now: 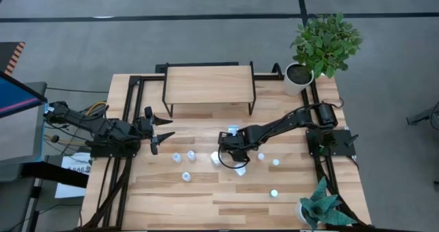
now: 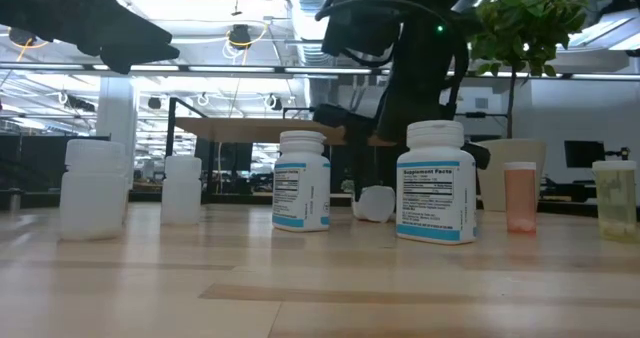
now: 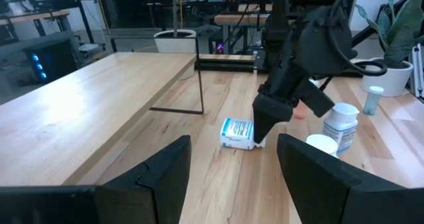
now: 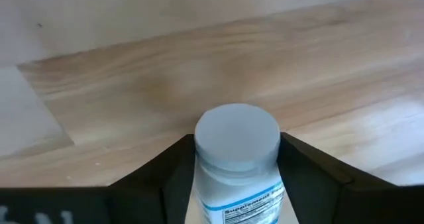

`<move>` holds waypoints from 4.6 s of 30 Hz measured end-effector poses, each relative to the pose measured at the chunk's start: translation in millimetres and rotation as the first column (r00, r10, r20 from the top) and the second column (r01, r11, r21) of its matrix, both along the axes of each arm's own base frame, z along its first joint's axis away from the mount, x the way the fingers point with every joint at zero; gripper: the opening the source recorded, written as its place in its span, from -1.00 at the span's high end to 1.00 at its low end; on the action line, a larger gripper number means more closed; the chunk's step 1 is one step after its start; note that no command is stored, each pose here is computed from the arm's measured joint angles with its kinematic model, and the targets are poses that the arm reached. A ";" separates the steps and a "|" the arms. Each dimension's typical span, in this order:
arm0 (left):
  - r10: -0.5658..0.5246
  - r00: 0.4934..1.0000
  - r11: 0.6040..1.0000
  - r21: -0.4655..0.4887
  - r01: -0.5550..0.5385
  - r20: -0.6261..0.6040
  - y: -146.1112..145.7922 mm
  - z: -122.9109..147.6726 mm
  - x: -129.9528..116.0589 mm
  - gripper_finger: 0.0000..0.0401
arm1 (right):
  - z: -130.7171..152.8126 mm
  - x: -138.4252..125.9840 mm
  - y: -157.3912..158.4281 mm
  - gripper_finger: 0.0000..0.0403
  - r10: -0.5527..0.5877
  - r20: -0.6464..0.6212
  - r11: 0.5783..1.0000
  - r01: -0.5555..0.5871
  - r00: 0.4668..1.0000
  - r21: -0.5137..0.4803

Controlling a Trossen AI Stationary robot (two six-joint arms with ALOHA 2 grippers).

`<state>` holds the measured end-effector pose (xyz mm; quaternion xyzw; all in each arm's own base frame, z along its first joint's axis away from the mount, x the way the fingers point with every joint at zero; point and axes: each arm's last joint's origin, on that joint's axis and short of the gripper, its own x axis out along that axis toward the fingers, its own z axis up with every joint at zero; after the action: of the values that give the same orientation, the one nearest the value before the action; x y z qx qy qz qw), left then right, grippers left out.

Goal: Pick and place medicine bottles onto shelf by color
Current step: Put the top white pill bottle on the shelf, then put the left white pill bottle on the shelf

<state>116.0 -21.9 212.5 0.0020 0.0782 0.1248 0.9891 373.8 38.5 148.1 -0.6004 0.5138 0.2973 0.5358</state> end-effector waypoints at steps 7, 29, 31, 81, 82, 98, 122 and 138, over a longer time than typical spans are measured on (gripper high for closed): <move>0.000 1.000 1.000 0.000 0.000 0.000 0.0 0.0 0.0 -0.07 | 0.1 0.5 0.0 0.10 -0.063 0.025 0.998 0.062 0.998 0.023; 0.000 1.000 1.000 0.002 0.000 -0.007 0.0 -0.7 -0.1 -0.07 | 123.6 43.8 -31.8 0.20 -0.594 0.114 0.704 0.446 0.796 0.553; 0.000 1.000 1.000 0.002 0.000 -0.007 0.0 -0.7 -0.1 -0.07 | 146.8 46.1 -39.0 0.21 -0.610 0.068 0.618 0.421 0.789 0.664; -0.001 1.000 1.000 0.009 0.001 -0.008 0.0 -0.5 -0.1 -0.07 | 159.3 21.6 -267.6 0.14 -0.966 0.098 0.136 0.146 0.240 0.980; -0.001 1.000 1.000 0.009 0.001 -0.008 0.0 -0.6 -0.1 -0.07 | 158.0 22.6 -268.0 0.12 -0.966 0.100 0.138 0.145 0.240 0.980; 0.002 1.000 1.000 -0.012 -0.002 -0.003 0.0 -0.5 -0.1 -0.07 | 155.1 20.1 -273.3 -0.24 -0.970 0.091 0.129 0.162 0.223 0.978; 0.001 0.999 0.998 -0.070 0.002 0.036 -0.8 2.0 1.6 -0.07 | 249.5 -39.6 -185.5 -0.26 -0.915 -0.326 -0.130 0.591 0.238 0.796; -0.066 0.954 0.997 0.025 0.077 -0.291 -28.8 8.4 80.8 0.02 | 222.3 -36.4 -104.1 -0.26 -0.825 -0.419 0.039 0.777 0.380 0.629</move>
<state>196.8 -50.7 220.9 0.0407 0.2199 0.0887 0.9706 337.4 -65.6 370.4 0.0667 0.5651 0.1117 0.8147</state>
